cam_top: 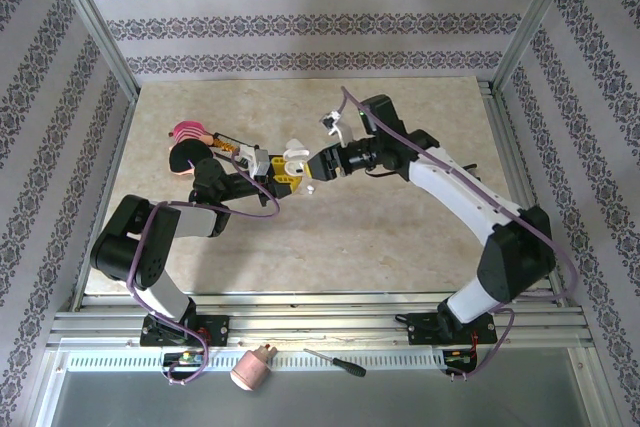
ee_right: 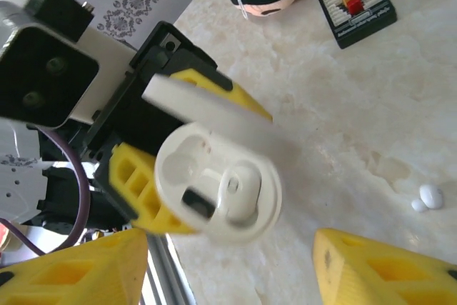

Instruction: Insert wireless bluetooth earbuds into charging case

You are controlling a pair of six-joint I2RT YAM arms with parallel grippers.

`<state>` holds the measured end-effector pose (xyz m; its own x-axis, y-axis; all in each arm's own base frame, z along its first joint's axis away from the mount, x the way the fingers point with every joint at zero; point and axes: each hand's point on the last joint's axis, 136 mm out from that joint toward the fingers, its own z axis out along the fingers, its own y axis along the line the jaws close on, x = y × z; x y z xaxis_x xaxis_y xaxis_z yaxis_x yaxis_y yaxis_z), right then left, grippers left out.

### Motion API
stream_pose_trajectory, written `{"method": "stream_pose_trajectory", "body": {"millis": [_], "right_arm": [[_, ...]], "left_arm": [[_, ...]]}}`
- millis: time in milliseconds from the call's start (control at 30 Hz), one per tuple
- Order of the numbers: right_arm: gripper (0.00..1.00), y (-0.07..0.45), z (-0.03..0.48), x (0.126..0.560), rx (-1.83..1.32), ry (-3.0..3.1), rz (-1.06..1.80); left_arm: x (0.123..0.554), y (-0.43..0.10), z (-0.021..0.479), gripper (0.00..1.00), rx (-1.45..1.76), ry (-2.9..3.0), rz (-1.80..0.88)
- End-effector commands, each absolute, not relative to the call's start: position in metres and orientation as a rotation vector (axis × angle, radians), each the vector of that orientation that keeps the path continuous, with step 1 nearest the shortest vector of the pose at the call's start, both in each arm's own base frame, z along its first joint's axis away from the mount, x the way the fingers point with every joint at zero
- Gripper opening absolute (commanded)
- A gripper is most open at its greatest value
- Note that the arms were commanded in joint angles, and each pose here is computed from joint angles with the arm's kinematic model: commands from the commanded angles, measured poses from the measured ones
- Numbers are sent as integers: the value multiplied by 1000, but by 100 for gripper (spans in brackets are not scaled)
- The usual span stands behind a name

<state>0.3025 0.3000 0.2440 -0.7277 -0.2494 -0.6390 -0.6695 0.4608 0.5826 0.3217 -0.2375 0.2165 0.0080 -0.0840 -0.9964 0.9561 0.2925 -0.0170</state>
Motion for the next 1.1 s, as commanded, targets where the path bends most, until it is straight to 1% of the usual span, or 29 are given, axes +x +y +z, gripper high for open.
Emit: {"method": "stream_pose_trajectory", "body": {"millis": [0, 133, 300, 333, 400, 467, 633, 800, 1067], "right_arm": [[64, 282, 263, 306, -725, 2146, 1137], [64, 264, 247, 320, -592, 2167, 1028], [62, 251, 200, 355, -336, 2306, 906], [62, 253, 190, 358, -327, 2341, 903], [55, 261, 171, 364, -334, 2400, 926], [53, 273, 157, 367, -352, 2437, 1016], [53, 295, 120, 380, -350, 2541, 1143], [51, 304, 87, 395, -326, 2612, 1158], [48, 319, 62, 399, -354, 2674, 1197]], "left_arm": [[335, -221, 217, 23, 907, 1289, -882], [345, -203, 207, 23, 881, 1352, -788], [354, -183, 203, 23, 832, 1380, -726], [354, -180, 203, 23, 825, 1380, -721], [354, -176, 203, 23, 810, 1375, -719], [353, -174, 204, 22, 801, 1374, -719], [350, -172, 201, 23, 800, 1377, -716], [349, -173, 199, 23, 800, 1372, -733], [351, -172, 198, 22, 792, 1376, -733]]}}
